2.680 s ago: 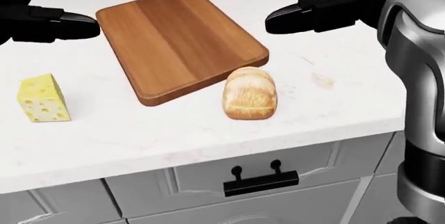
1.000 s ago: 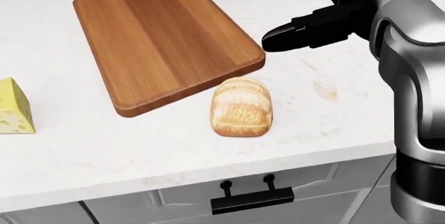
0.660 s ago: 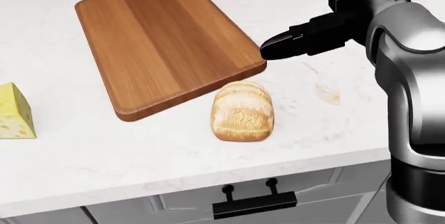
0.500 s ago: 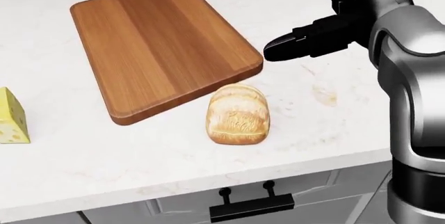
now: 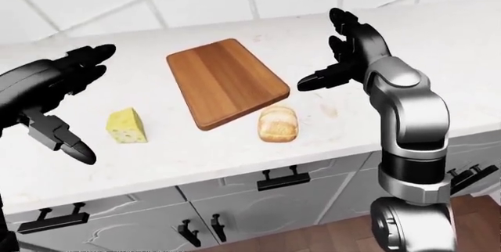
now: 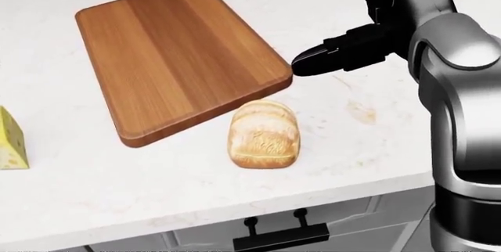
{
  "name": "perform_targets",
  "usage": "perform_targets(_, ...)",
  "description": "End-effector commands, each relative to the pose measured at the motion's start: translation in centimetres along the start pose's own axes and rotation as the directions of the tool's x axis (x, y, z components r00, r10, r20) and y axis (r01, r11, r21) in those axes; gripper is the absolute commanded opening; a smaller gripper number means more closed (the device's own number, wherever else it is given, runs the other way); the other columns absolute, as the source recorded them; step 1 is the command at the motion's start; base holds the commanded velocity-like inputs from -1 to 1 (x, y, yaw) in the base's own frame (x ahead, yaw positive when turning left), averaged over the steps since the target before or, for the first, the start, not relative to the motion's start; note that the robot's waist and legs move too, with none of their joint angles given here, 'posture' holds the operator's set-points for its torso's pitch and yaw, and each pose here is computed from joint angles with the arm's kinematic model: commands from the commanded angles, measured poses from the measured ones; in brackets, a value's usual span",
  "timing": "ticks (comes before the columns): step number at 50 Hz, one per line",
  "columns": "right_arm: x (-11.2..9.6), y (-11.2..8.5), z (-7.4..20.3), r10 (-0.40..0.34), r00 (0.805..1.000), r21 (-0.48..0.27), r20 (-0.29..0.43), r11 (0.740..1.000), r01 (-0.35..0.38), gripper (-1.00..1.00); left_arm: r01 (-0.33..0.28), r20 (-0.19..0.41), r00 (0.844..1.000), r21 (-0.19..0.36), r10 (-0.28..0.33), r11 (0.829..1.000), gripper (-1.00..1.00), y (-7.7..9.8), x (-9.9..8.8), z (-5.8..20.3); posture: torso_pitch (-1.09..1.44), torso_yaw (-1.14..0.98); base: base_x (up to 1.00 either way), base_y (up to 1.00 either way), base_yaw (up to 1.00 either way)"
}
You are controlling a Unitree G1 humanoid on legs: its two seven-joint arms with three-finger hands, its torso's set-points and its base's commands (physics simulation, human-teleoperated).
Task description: Place the bread and cheese on the cutting board.
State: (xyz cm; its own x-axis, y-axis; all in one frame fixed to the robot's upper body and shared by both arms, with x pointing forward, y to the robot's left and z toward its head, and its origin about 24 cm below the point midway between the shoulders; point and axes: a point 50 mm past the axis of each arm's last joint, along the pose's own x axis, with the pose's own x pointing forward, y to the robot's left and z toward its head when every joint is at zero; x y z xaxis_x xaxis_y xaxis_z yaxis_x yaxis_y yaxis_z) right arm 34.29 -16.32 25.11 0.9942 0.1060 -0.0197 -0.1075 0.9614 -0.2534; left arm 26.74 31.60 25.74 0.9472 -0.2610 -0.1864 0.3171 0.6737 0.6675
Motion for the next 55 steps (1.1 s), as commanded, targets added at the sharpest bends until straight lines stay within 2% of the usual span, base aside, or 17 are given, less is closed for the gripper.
perform_targets(1,-0.4,-0.3,1.9,-0.016,0.996,-0.016,0.091,1.0,0.018,1.0,-0.059,0.036,0.998,0.043,0.058,0.997,1.0,1.0,-0.9,1.3,0.0,0.0,0.0,0.0,0.0)
perform_targets(14,-0.5,0.5,1.3,0.001,0.996,-0.026,0.089,1.0,0.001,1.0,-0.047,0.004,0.999,0.013,0.047,0.999,1.0,0.1,-0.5,-0.8,0.0,0.0,0.0,0.0,0.0)
perform_targets(21,-0.4,0.5,1.0,0.001,0.996,-0.027,0.087,1.0,0.001,1.0,-0.056,0.014,0.998,0.001,0.056,0.998,1.0,-0.4,-0.5,-1.0,0.0,0.0,0.0,0.0,0.0)
perform_targets(24,-0.5,0.8,0.7,0.004,0.996,-0.024,0.085,1.0,-0.002,1.0,-0.077,0.026,0.997,0.007,0.077,0.997,1.0,-0.8,0.1,-1.4,0.0,0.0,0.0,0.0,0.0)
perform_targets(27,-0.4,0.8,0.5,0.004,0.997,-0.029,0.079,1.0,-0.002,1.0,-0.132,0.045,0.99,0.009,0.131,0.991,1.0,-0.2,0.4,-1.0,0.0,0.0,0.0,0.0,0.0)
perform_targets(29,-0.5,0.8,0.8,0.007,0.997,-0.034,0.08,0.999,-0.005,1.0,-0.134,0.039,0.99,0.013,0.134,0.991,1.0,-0.1,0.5,-1.2,0.0,0.0,0.0,0.0,0.0)
perform_targets(30,-0.5,0.7,1.1,0.005,0.997,-0.033,0.082,0.999,-0.003,1.0,-0.157,0.048,0.987,0.036,0.156,0.987,1.0,0.1,0.6,-1.2,0.0,0.0,0.0,0.0,0.0)
perform_targets(31,-0.5,0.6,1.1,0.006,0.997,-0.032,0.083,0.999,-0.004,1.0,-0.154,0.039,0.987,0.019,0.153,0.988,1.0,0.1,0.6,-1.2,0.0,0.0,0.0,0.0,0.0)
perform_targets(32,-0.5,0.7,1.0,0.007,0.997,-0.035,0.079,0.999,-0.004,1.0,-0.144,0.032,0.989,0.053,0.142,0.988,1.0,-0.2,0.7,-1.3,0.0,0.0,0.0,0.0,0.0)
perform_targets(38,-0.6,0.5,0.8,0.005,0.997,-0.034,0.079,0.999,-0.002,1.0,-0.124,0.008,0.992,0.082,0.123,0.989,1.0,-0.5,0.9,-1.4,0.0,0.0,0.0,0.0,0.0)
perform_targets(45,-0.6,0.7,0.8,0.008,0.997,-0.037,0.08,0.999,-0.005,1.0,-0.115,0.016,0.993,0.089,0.114,0.989,1.0,-0.8,1.3,-1.2,0.0,0.0,0.0,0.0,0.0)
perform_targets(55,-0.5,0.9,0.3,0.009,0.997,-0.034,0.074,0.999,-0.007,1.0,-0.112,0.017,0.994,0.067,0.111,0.991,1.0,-1.7,1.8,-1.8,0.0,0.0,0.0,0.0,0.0)
